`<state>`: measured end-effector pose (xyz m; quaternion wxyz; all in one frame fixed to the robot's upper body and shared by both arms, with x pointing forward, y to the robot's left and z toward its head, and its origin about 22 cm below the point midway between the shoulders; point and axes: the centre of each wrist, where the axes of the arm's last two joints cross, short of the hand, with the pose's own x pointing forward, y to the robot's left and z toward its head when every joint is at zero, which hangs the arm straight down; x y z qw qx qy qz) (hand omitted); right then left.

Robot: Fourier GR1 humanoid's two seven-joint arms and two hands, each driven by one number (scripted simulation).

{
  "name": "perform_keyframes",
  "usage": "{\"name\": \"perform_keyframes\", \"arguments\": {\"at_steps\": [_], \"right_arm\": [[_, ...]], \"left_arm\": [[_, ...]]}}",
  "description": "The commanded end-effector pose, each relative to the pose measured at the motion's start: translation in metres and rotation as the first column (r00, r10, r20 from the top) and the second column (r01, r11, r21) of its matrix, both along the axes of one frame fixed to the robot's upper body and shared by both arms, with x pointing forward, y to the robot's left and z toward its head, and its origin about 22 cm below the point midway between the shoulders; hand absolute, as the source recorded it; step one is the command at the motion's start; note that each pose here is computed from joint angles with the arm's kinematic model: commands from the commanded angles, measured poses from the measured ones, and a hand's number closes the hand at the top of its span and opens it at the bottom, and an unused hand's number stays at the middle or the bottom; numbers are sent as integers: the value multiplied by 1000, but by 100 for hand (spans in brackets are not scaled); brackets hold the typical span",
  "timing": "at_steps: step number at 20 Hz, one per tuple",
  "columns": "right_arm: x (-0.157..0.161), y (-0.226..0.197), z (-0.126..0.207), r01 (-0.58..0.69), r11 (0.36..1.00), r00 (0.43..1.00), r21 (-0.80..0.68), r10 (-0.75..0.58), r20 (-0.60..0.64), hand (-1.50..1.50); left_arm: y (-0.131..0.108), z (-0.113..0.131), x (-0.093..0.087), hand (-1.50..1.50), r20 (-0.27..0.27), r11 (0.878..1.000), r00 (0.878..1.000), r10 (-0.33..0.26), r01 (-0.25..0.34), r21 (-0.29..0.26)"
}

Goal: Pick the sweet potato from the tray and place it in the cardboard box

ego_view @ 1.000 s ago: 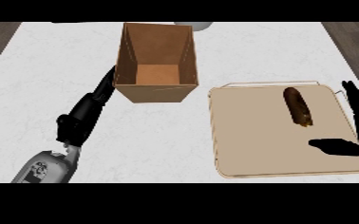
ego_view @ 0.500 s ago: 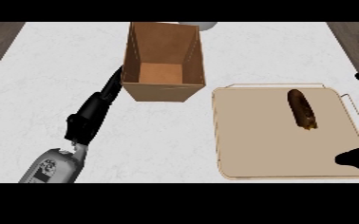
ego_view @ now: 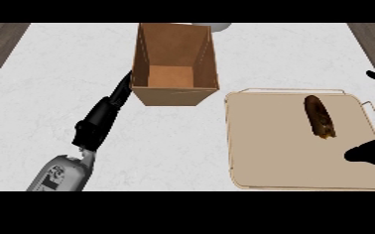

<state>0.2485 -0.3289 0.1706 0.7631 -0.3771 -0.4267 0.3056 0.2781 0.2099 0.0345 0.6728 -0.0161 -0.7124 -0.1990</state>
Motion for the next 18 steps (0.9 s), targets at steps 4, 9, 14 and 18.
{"name": "perform_keyframes", "arguments": {"at_steps": [4,9,14,18], "right_arm": [[7,15,-21,18,1000,999,-9,-18,-32,-150],[38,6,-65,25,1000,992,-18,-27,-123,-150],[25,10,-64,53,999,996,-4,-53,-70,-150],[35,8,-82,26,1000,999,-17,-27,-40,-150]], "left_arm": [[6,9,-12,0,4,1000,1000,-14,14,-5],[4,13,-2,0,8,1000,1000,-15,15,11],[8,-6,2,0,1,1000,1000,6,-6,0],[3,3,8,0,-6,1000,1000,-14,14,9]]}}
